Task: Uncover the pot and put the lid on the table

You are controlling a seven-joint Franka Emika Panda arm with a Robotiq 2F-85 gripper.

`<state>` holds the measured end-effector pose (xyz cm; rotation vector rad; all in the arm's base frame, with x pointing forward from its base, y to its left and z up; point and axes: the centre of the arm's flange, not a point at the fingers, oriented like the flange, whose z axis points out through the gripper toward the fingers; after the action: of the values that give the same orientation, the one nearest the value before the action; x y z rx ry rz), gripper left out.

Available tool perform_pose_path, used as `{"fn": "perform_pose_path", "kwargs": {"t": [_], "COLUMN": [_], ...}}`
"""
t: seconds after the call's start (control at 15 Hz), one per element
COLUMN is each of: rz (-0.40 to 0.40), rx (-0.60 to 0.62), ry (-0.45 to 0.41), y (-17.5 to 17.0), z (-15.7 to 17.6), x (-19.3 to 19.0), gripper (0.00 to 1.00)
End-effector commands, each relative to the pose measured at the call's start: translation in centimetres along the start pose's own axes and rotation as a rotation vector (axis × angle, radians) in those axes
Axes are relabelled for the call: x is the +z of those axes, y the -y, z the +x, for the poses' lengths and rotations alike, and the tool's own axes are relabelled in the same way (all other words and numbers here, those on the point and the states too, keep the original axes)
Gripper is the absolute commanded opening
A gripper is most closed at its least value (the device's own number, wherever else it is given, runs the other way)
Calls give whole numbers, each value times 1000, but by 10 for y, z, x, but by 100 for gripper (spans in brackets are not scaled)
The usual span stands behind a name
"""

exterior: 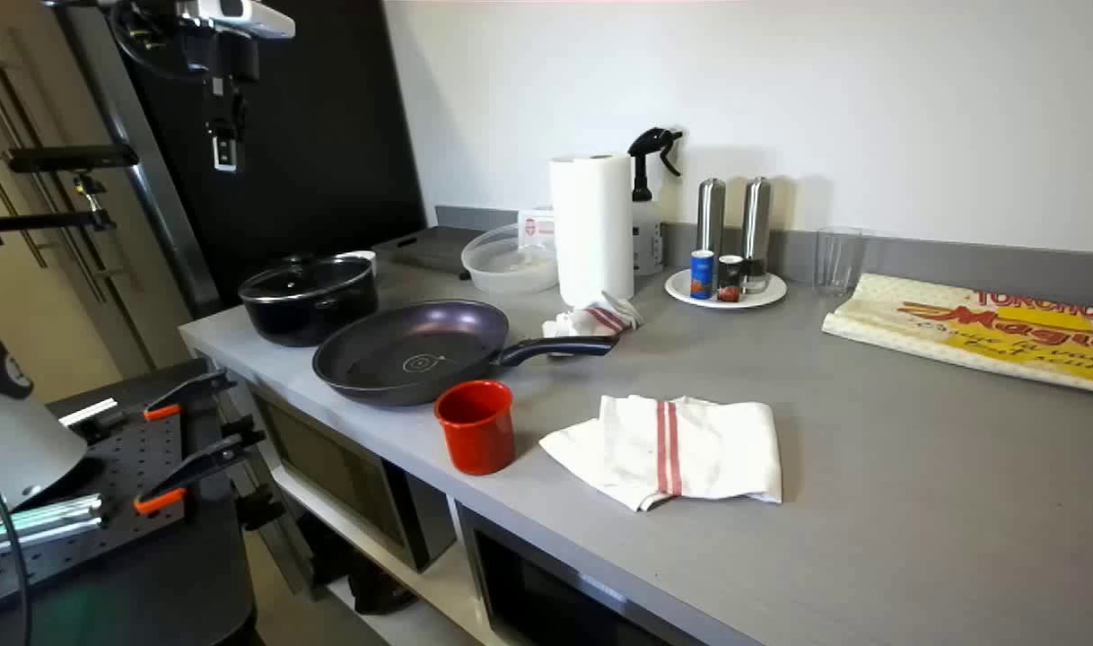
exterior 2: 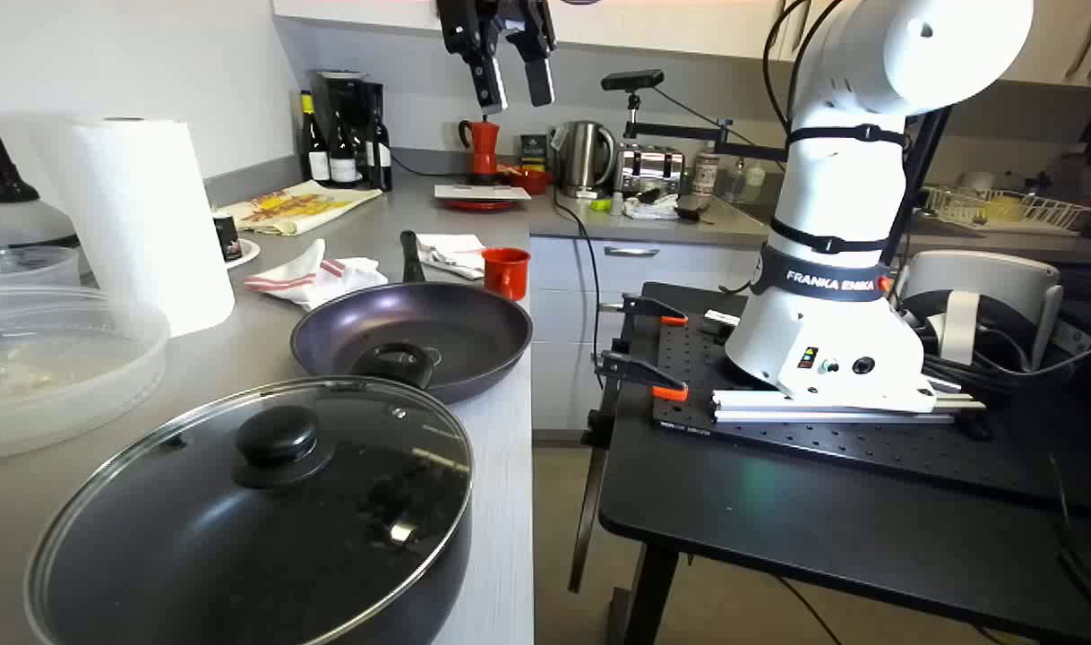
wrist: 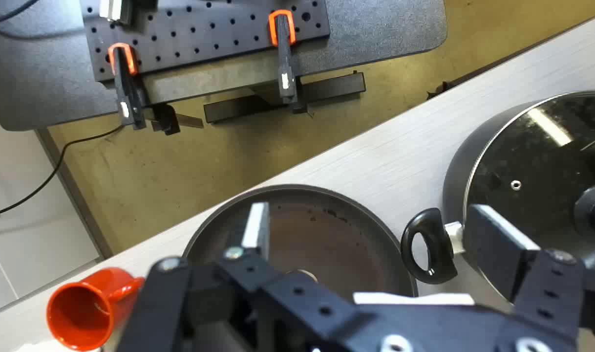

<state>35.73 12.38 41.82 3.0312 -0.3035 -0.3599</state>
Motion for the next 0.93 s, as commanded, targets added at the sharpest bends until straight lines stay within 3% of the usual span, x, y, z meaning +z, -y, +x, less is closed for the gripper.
{"fn": "perform_pose_path", "kwargs": {"t": [0.0, 0.47, 0.87], "rz": [0, 1, -56], "rx": [0, 0, -71], "ry": [-1, -1, 12], "y": [0, 0, 14], "z": [0, 0, 23], "x": [0, 0, -3], "gripper": [100, 100, 100]}}
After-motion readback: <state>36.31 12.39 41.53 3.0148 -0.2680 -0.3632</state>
